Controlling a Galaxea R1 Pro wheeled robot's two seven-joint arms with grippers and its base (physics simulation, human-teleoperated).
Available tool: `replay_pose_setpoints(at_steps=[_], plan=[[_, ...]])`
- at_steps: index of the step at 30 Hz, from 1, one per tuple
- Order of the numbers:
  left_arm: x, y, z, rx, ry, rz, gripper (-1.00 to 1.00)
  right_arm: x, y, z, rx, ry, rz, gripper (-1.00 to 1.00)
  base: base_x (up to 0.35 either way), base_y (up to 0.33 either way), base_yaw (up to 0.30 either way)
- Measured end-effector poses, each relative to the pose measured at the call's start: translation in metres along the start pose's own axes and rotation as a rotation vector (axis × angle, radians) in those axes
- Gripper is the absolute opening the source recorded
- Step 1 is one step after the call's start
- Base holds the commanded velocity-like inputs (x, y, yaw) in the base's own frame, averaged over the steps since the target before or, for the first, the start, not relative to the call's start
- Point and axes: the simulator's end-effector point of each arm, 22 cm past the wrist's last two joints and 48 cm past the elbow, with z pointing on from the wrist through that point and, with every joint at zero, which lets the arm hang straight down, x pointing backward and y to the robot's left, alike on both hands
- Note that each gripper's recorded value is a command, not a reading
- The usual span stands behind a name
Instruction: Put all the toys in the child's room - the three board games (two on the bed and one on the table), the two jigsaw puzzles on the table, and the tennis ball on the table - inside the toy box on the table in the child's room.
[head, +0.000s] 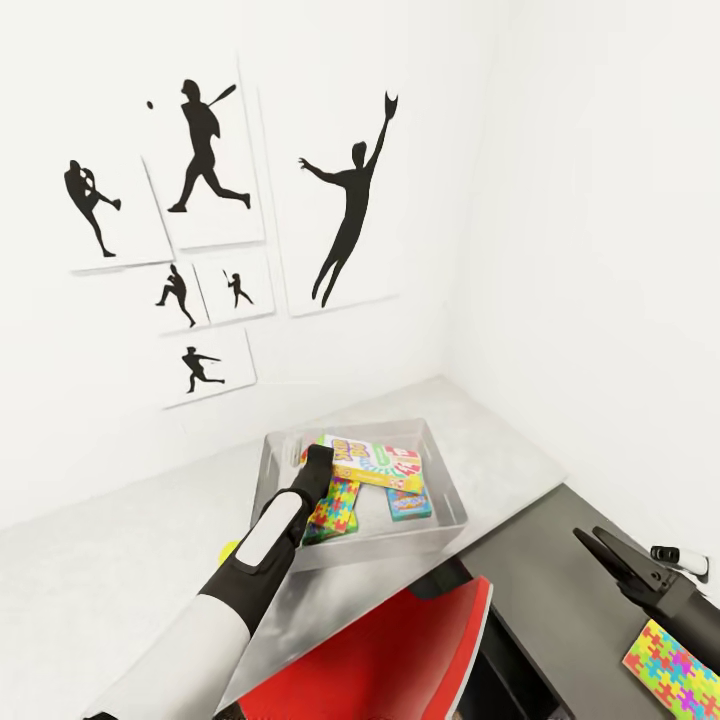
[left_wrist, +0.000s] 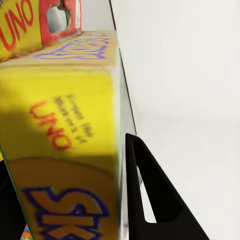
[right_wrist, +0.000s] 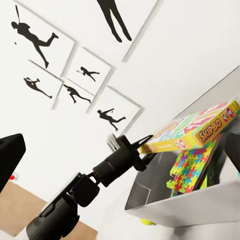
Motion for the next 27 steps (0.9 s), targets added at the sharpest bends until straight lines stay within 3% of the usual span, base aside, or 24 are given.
replay_pose_setpoints(at_steps=[23,24,27], plan=[[0.0001,0.0072,0.0026,-0.010,0.001,-0.003,-1.00,0.0020,-0.0015,0.0000,-0.005,0.004,0.007,1.00,0.000,0.000,0.000],[0.0000,0.0072,0.0026,-0.010,0.000,-0.003,1.00,0.0020,-0.0016,0.0000,-0.005,0.004,0.007,1.00,0.000,0.000,0.000],[-0.0010,0.0075,0.0027,-0.011,-0.003,-0.006,1.00,0.0020,-0.0018,-0.0001,-0.005,0.003,0.007,1.00,0.000,0.000,0.000]])
